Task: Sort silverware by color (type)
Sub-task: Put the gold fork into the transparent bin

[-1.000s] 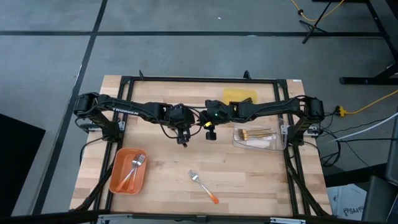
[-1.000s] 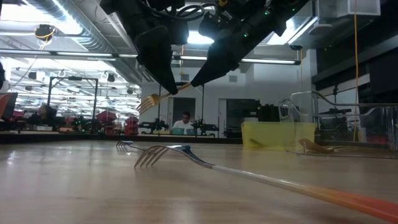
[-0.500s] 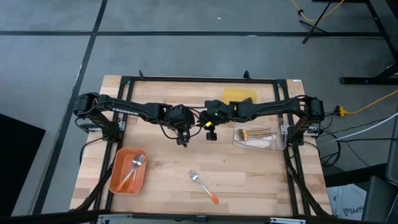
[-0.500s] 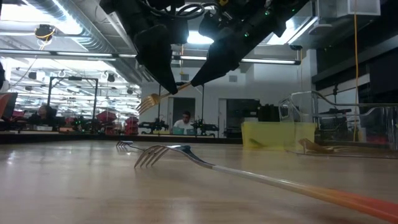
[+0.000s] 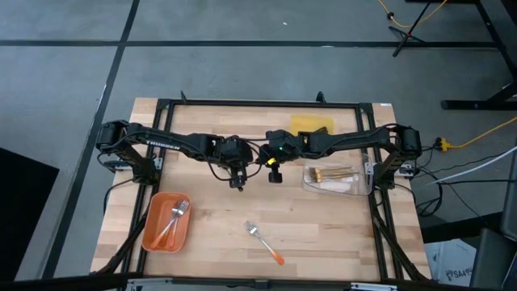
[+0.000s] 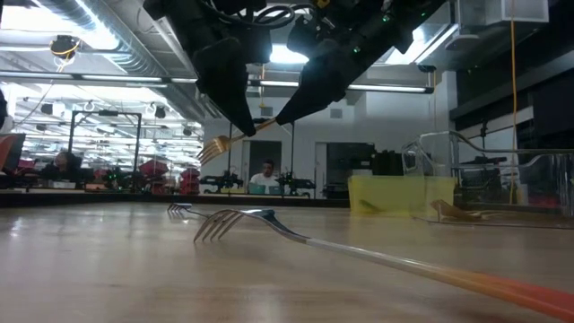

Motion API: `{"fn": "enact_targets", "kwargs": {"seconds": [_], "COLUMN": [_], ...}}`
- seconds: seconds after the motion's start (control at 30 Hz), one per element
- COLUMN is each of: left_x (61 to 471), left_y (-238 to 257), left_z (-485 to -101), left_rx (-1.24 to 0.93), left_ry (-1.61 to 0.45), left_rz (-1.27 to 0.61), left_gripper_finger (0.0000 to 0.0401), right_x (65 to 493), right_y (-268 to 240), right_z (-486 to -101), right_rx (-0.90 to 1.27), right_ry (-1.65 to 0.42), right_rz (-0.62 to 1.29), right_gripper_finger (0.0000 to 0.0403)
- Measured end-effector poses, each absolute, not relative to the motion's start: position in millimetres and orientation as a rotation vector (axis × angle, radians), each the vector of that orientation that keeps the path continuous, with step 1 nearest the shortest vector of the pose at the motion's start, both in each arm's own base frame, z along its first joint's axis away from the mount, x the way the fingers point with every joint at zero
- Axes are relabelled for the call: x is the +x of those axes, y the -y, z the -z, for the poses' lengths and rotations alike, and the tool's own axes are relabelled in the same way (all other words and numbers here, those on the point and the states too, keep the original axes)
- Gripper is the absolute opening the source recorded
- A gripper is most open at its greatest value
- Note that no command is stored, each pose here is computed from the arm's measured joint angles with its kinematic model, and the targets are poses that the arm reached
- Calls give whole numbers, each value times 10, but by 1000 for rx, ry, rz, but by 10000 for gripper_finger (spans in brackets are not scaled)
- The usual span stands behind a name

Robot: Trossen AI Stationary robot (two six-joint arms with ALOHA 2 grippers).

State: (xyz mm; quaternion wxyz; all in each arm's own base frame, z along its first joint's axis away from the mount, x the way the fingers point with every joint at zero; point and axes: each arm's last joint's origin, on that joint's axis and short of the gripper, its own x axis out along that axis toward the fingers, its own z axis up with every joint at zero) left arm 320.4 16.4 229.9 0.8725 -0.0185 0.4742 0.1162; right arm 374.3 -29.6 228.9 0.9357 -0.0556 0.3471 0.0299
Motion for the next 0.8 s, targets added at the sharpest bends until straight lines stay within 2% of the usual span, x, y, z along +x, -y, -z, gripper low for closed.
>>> {"fn": "enact_targets", "kwargs": {"seconds": [0.47,0.8], "left_x": [3204,3210], "left_y": [-166,-168], "left_z": [-2300,-2306], "left_rx": [-41,-46], "left_ry": [-990,-979], "left_rz": [-248,-253], "left_gripper_finger": [10,85], "right_x": [3741,3701], "right_y": [296,294], "right_z": [-2289,-2247], "right_rx": [-114,-109], "right_ry": [-712,-773], "right_rz": [-61,-61], "right_gripper_finger": [4,2]}}
